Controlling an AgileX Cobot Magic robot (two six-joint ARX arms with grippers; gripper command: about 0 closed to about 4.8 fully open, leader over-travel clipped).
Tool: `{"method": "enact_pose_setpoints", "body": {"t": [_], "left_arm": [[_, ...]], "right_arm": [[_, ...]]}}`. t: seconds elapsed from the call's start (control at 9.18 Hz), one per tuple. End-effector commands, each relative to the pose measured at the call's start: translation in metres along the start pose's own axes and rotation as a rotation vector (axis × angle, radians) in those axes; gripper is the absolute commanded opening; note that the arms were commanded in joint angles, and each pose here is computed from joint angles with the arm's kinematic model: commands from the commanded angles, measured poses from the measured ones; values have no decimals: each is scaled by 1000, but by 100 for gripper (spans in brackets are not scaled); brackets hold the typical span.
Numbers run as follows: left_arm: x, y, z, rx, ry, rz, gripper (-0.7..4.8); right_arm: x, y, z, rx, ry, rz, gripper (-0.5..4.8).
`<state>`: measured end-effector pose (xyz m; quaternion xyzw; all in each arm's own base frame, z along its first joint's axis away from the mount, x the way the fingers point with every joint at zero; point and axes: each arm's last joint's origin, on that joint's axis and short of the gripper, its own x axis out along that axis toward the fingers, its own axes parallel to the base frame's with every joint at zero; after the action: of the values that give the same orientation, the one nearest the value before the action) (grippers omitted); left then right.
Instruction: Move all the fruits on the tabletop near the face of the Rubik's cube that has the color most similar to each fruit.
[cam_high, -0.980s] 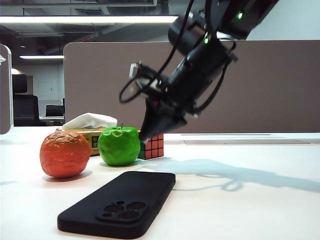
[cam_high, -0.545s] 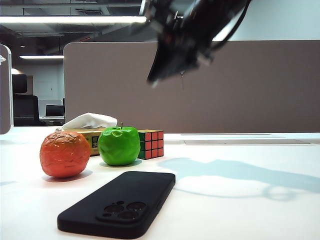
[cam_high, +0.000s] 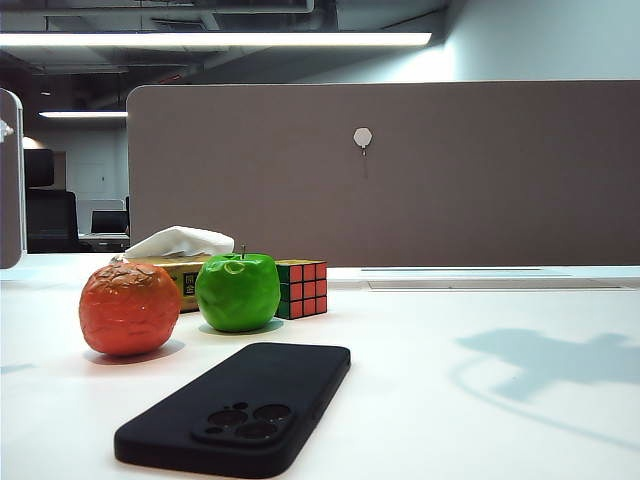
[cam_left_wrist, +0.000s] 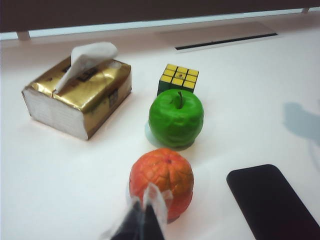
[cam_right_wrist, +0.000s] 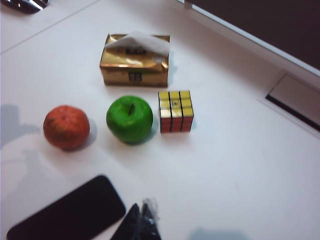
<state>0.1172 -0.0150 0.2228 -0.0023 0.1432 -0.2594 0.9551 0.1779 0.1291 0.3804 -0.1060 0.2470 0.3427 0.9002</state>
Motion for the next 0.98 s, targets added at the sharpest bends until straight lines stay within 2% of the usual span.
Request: {"method": "enact_pose_setpoints", "body": {"t": [0.11,0.22,0.33,0.44,0.54,0.65,0.76,0.87,0.98], "left_arm": [[3,0,1,0,2,-59,122],[7,3,1,-5,10,-56,122],[16,7,-2,-6,50,-60,122],[18,8,-3,-3,61,-61,122],[29,14,-6,-16,92,-77,123],[36,17,-7,-18,88,-108,126],[42,20,-7,-23,84,-133,192],[48,22,-10,-36,97,-154,436],[51,24,-12,-46,111,-155,479]], "right_arm": [[-17,4,-26,47,221,8,-1],[-20,6,-35,55,215,-1,-1],[-34,7,-44,81,102,-17,-1],[-37,7,-44,80,74,-18,-1],[-49,9,-49,72,-42,-22,-1],[-47,9,-56,72,-37,-10,-1],[-38,11,-64,70,-46,45,-1],[-32,12,-69,66,-75,75,-1],[-32,12,-69,66,-74,75,-1]]}}
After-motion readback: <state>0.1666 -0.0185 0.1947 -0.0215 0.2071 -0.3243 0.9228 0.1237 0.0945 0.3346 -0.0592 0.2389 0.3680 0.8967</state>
